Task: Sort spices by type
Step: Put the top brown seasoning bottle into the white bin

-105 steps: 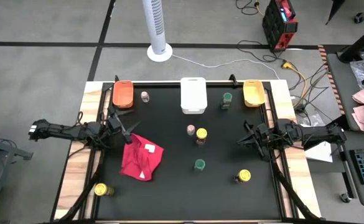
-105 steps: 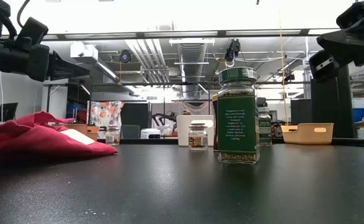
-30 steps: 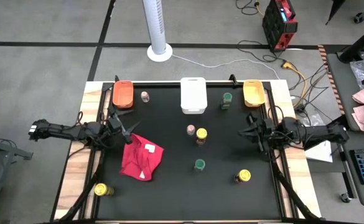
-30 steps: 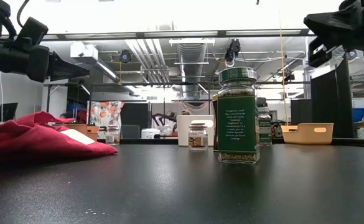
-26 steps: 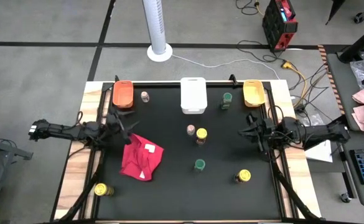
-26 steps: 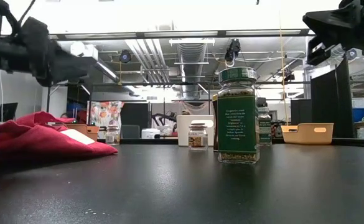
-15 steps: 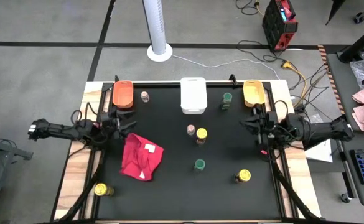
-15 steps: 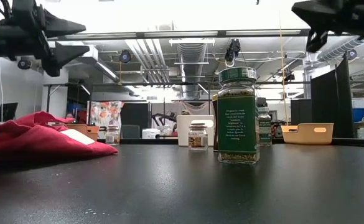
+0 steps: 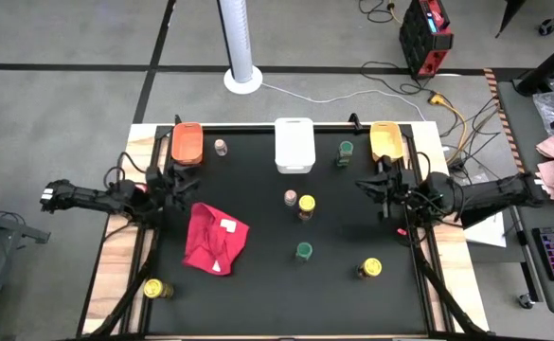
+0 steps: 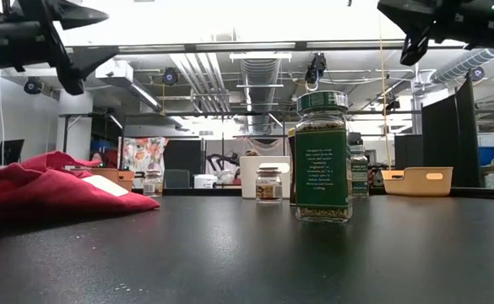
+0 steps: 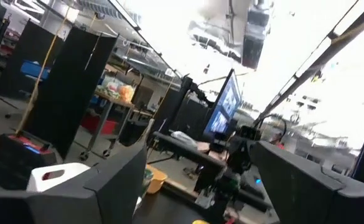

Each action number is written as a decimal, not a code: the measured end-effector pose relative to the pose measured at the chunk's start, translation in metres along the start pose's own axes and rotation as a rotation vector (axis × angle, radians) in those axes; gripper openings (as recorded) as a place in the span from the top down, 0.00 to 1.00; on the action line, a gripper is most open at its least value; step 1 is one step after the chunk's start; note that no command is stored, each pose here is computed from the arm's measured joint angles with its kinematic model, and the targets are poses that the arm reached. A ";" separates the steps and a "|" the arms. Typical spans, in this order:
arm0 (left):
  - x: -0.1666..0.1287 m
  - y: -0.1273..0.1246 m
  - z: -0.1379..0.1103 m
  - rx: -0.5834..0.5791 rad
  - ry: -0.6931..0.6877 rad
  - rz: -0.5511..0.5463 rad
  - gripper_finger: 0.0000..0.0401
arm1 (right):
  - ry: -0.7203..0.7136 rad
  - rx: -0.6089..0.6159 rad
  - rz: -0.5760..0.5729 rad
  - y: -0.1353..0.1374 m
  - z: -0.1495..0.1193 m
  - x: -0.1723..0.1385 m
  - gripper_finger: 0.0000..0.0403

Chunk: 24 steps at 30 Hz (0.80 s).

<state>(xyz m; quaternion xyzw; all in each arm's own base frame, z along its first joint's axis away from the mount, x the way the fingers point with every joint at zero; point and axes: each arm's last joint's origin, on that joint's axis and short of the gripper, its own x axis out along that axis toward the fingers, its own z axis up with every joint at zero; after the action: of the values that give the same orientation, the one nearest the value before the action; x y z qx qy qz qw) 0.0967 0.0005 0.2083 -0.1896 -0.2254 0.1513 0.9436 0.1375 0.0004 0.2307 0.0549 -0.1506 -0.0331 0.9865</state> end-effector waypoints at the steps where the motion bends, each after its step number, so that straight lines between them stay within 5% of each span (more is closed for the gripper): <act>1: 0.000 0.000 0.001 -0.032 -0.010 -0.003 0.29 | -0.005 0.017 0.001 0.000 0.001 0.000 0.97; 15: 0.003 0.001 -0.007 -0.141 0.039 0.041 0.29 | 0.017 0.096 -0.032 0.000 0.002 0.005 0.97; 24: 0.007 0.003 -0.018 -0.098 0.095 0.122 0.29 | 0.060 0.074 -0.037 0.005 0.016 0.042 0.97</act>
<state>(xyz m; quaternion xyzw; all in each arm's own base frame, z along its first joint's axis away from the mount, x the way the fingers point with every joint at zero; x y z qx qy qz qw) 0.1106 0.0007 0.1951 -0.2560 -0.1754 0.1882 0.9318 0.1732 0.0001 0.2591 0.0952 -0.1211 -0.0440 0.9871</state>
